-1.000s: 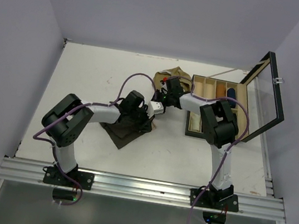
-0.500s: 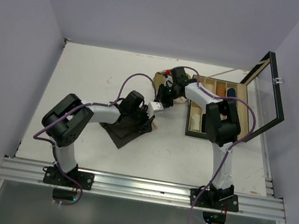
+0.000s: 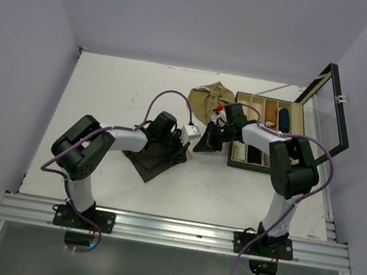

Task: Roll the underwear
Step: Fold the underwear

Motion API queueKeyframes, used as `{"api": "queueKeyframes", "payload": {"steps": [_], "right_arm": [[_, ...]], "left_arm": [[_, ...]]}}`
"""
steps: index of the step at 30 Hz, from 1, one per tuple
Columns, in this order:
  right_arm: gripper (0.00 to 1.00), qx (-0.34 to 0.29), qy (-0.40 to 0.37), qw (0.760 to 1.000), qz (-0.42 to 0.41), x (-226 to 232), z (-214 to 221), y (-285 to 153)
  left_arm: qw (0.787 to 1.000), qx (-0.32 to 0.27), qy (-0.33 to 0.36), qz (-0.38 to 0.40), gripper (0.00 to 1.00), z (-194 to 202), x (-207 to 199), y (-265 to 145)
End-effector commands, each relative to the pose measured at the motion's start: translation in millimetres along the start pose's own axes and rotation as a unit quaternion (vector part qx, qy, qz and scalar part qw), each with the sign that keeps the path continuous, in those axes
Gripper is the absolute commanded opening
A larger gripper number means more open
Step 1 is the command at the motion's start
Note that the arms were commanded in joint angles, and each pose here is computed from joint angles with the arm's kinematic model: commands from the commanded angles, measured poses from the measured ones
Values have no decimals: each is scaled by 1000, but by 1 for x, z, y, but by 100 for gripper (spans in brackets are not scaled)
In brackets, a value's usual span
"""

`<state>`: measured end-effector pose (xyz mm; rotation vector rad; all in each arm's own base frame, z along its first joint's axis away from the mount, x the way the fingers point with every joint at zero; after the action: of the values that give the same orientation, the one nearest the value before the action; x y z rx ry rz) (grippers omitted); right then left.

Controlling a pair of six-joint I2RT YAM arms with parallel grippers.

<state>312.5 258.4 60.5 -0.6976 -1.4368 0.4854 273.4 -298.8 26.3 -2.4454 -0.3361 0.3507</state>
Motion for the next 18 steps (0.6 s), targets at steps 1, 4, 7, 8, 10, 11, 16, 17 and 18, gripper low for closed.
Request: {"api": "queueKeyframes", "payload": {"steps": [1,4,7,8,10,11,16,17,18], "right_arm": [[0,-2,-10,999,-49,22,5,-1],[0,4,-13,999,-43,18,11,7],[0,3,-16,999,-39,14,9,15],[0,4,-16,999,-40,16,9,17],[0,1,-16,999,-42,16,6,19],[0,2,-16,999,-43,17,6,21],[0,5,-26,999,-38,19,6,27],[0,13,-30,999,-33,17,10,33],[0,18,-33,999,-22,13,12,37]], "left_arm": [[998,50,-27,16,0,35,-13,1],[998,51,-27,15,0,35,-12,1],[998,51,-28,16,0,35,-12,1],[998,51,-28,16,0,35,-12,2],[998,51,-27,16,0,35,-12,2],[998,50,-27,16,0,34,-11,2],[998,51,-26,17,0,35,-11,2],[998,51,-27,17,0,35,-12,2],[998,51,-26,17,0,35,-11,3]]}}
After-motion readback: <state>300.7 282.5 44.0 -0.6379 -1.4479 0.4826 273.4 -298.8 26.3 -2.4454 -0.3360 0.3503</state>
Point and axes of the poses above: each gripper's point midway between its finger pads, its own y axis out along the fingers, its own x axis along the line the jaws close on, z = x × y, the point moved 1 cm from there along -y, back along the fingers, and after that the axes turned 6 degrees about y, right-handed, at the moved point
